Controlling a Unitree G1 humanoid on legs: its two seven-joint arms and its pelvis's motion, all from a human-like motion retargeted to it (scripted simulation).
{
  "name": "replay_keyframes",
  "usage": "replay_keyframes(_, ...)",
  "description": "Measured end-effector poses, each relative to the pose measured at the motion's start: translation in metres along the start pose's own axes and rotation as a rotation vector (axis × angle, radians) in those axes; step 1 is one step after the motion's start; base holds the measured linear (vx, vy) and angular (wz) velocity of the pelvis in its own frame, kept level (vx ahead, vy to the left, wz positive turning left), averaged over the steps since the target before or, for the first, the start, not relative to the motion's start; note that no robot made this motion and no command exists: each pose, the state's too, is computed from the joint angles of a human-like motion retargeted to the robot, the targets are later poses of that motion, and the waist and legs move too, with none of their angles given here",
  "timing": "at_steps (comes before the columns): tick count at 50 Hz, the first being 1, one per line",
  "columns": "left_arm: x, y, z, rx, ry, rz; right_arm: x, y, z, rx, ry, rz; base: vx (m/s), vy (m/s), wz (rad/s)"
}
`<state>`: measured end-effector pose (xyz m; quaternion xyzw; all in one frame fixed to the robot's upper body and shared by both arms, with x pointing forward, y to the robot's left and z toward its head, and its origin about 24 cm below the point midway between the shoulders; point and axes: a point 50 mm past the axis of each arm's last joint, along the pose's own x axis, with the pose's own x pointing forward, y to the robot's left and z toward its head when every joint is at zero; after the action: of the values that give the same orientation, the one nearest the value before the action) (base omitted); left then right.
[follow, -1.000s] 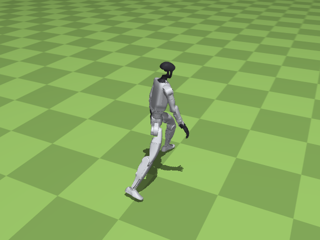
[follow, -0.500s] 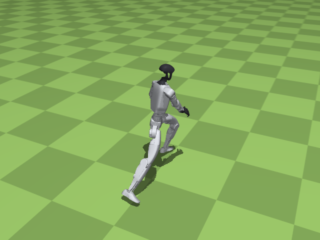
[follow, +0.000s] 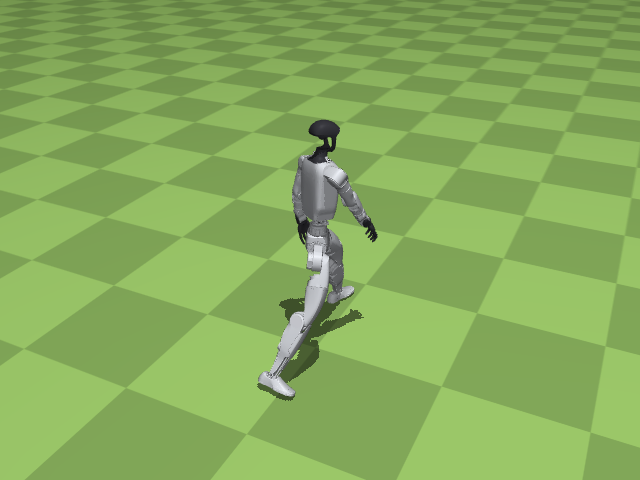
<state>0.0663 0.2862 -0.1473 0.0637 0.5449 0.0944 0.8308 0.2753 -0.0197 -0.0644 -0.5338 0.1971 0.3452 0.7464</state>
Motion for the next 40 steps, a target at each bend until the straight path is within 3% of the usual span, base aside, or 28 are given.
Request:
replay_keyframes(8,-0.014,-0.01,-0.057,-0.077,0.181,0.023,-0.002,0.005,-0.017,0.131,0.031,-0.048,0.01,0.03,0.01)
replay_keyframes(21,-0.016,0.008,-0.056,-0.177,0.154,0.138,-0.004,0.007,-0.037,0.314,0.12,-0.132,0.1,0.31,-0.01)
replay_keyframes(40,-0.003,0.054,0.122,-0.039,-0.369,0.273,-0.001,-0.04,0.003,0.527,0.034,-0.323,0.06,0.16,-0.18)
